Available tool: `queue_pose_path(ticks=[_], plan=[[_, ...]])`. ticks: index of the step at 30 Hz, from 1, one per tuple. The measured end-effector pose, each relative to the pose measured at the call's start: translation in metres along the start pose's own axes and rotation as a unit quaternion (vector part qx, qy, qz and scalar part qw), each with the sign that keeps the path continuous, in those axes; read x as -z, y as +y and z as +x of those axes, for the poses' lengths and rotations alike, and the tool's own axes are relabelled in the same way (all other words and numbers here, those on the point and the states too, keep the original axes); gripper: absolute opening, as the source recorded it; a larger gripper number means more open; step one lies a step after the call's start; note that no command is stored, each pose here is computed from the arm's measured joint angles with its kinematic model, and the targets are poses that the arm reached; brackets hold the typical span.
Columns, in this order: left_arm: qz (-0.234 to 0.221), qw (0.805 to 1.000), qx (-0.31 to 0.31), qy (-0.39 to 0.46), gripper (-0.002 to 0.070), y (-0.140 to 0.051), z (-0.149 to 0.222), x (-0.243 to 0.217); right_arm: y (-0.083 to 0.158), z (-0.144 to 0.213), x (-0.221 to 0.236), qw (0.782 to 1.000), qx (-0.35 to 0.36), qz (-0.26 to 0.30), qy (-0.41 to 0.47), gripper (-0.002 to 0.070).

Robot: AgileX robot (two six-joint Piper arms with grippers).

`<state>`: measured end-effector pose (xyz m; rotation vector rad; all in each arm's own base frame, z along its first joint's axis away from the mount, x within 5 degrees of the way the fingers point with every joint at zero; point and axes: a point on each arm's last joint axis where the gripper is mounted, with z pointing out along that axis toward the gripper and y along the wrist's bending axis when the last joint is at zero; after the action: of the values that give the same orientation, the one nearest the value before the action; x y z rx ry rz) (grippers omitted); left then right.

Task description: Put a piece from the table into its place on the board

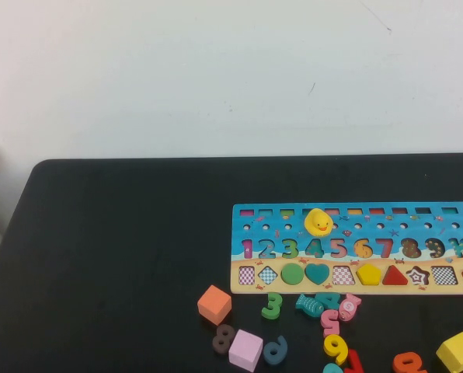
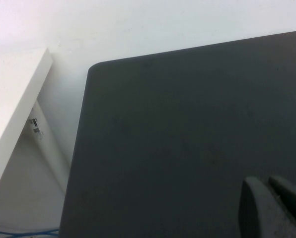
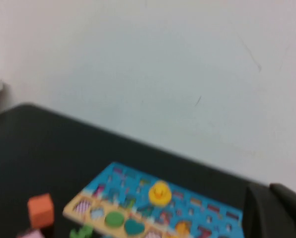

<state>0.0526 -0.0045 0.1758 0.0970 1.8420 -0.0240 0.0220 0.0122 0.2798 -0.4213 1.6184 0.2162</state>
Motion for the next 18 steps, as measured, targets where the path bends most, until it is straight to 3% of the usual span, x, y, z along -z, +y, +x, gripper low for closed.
queue_pose_path(ticks=[7,11,18], plan=[[0.000,1.000,0.000,0.000,-0.0002,0.000,0.000,0.000,0.000,0.037,-0.029,0.994,-0.001,0.029,-0.102,0.0019],[0.000,1.000,0.000,0.000,-0.0001,0.000,0.000,0.000,-0.001,0.065,-0.037,0.996,-0.022,0.054,-0.069,0.0019],[0.000,1.000,0.000,0.000,-0.0001,0.000,0.000,0.000,-0.015,0.086,-0.036,0.979,-0.046,0.198,0.008,0.0019]])
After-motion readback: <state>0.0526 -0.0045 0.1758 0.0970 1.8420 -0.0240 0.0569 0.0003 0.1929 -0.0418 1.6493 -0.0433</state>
